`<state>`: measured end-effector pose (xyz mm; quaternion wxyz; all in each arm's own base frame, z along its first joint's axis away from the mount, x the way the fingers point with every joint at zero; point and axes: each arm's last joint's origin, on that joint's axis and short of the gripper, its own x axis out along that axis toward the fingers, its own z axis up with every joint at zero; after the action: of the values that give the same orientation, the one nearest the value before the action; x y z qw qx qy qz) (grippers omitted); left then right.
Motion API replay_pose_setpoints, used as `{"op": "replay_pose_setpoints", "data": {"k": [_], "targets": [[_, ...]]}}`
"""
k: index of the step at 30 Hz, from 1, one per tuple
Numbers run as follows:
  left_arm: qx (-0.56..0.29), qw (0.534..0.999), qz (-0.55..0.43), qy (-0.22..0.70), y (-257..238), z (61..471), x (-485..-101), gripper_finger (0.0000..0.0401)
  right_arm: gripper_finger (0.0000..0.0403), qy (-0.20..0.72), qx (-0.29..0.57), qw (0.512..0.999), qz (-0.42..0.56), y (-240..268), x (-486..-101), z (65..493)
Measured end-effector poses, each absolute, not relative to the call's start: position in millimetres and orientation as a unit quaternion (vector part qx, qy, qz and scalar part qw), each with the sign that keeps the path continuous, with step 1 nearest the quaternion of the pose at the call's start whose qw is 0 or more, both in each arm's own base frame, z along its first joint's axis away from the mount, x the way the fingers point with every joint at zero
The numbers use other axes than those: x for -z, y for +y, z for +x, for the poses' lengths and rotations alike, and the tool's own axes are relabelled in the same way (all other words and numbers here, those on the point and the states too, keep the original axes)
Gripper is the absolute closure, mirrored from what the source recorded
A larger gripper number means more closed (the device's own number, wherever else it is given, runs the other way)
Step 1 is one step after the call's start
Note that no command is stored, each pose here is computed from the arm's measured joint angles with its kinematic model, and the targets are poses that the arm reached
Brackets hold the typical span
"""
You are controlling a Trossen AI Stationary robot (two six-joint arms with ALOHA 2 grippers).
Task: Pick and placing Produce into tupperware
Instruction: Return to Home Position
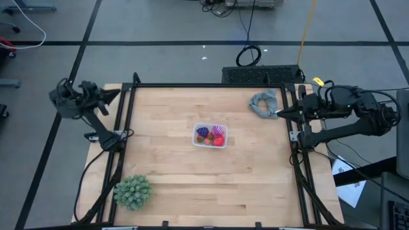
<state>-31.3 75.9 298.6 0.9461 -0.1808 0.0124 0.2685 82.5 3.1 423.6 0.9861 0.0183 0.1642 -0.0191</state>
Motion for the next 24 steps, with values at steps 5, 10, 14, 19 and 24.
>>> {"op": "replay_pose_setpoints", "data": {"k": [5,10,14,19,24], "targets": [[-0.260,0.947,-0.186,-0.005,87.3,-38.7,-319.1,0.0398,0.0394,0.183,0.022,0.982,0.032,3.1,-416.3,83.4],[-0.266,0.948,-0.174,-0.018,89.2,-48.2,-336.5,0.0399,0.0394,0.200,0.026,0.979,0.041,2.9,-393.9,80.9],[-0.288,0.943,-0.168,-0.007,82.9,-58.0,-334.5,0.0397,0.0394,0.190,0.028,0.980,0.057,2.4,-374.5,72.6],[-0.297,0.934,-0.196,0.028,65.6,-70.3,-327.1,0.0399,0.0394,0.135,0.025,0.988,0.073,1.0,-364.1,53.4],[-0.302,0.926,-0.220,0.056,41.7,-79.0,-324.6,0.0395,0.0394,0.101,0.025,0.989,0.101,-0.1,-355.4,38.5]]}}
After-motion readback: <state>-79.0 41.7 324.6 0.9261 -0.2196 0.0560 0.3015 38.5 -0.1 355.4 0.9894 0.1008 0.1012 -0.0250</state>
